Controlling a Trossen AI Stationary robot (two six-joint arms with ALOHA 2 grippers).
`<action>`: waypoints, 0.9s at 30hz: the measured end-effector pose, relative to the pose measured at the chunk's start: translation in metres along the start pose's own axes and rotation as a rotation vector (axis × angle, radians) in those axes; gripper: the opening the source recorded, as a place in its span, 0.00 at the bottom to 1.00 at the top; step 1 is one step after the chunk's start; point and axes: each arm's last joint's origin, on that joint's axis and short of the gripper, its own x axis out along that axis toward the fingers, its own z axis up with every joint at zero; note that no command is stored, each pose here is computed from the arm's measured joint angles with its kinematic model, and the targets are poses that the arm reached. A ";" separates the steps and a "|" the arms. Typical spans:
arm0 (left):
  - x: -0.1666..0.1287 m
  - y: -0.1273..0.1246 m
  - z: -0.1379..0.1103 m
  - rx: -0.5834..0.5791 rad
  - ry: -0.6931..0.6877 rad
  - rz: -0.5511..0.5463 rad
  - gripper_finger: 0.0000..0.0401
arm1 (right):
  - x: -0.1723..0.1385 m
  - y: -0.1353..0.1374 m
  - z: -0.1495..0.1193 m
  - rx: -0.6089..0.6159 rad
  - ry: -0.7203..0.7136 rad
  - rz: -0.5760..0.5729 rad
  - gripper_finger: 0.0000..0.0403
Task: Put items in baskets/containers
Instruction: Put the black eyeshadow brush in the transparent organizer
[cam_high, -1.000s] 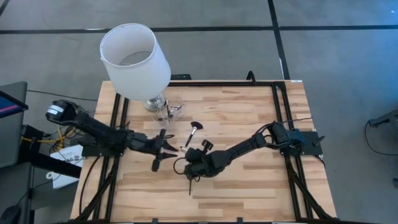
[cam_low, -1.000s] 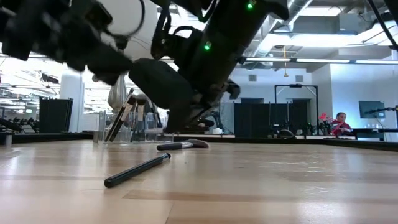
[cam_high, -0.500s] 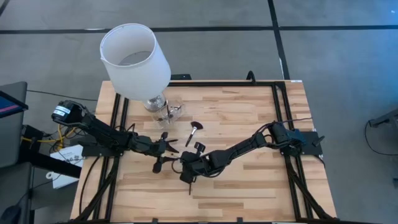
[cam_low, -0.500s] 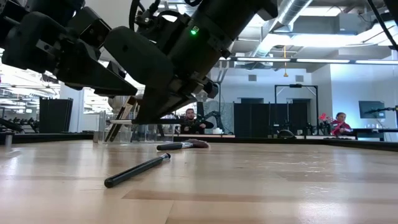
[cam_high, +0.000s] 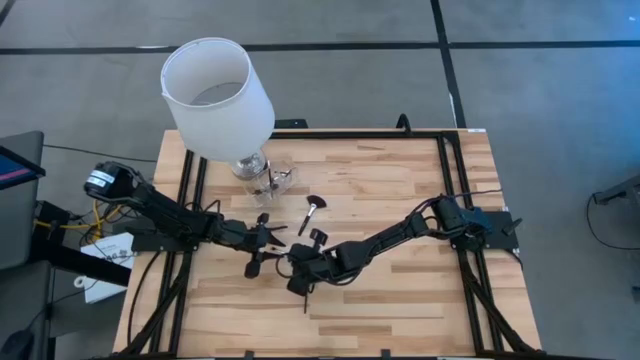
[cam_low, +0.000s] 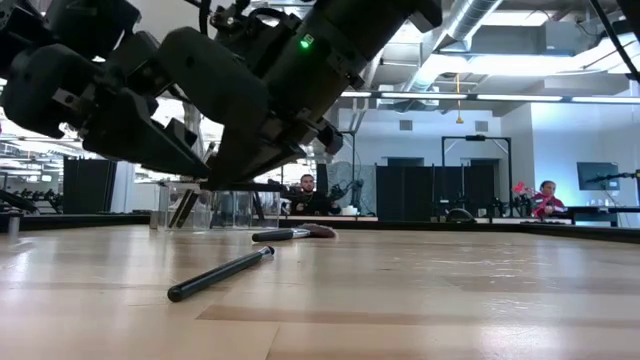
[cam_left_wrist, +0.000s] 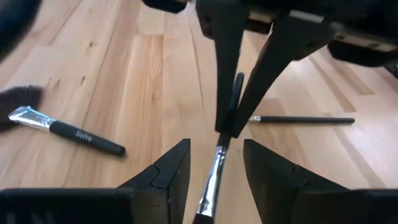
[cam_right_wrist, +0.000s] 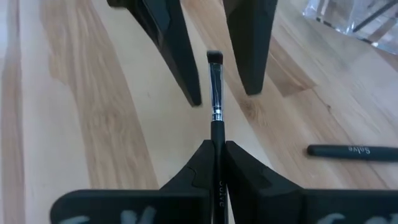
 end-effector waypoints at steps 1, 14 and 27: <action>0.000 0.000 -0.001 0.000 0.003 0.000 0.36 | 0.000 0.000 0.001 -0.002 -0.005 0.002 0.04; 0.000 0.000 -0.004 0.006 0.039 0.003 0.36 | -0.001 0.002 0.004 0.012 -0.034 0.016 0.04; 0.000 -0.001 -0.004 0.015 0.041 -0.039 0.10 | -0.001 0.001 0.004 -0.005 -0.034 0.012 0.04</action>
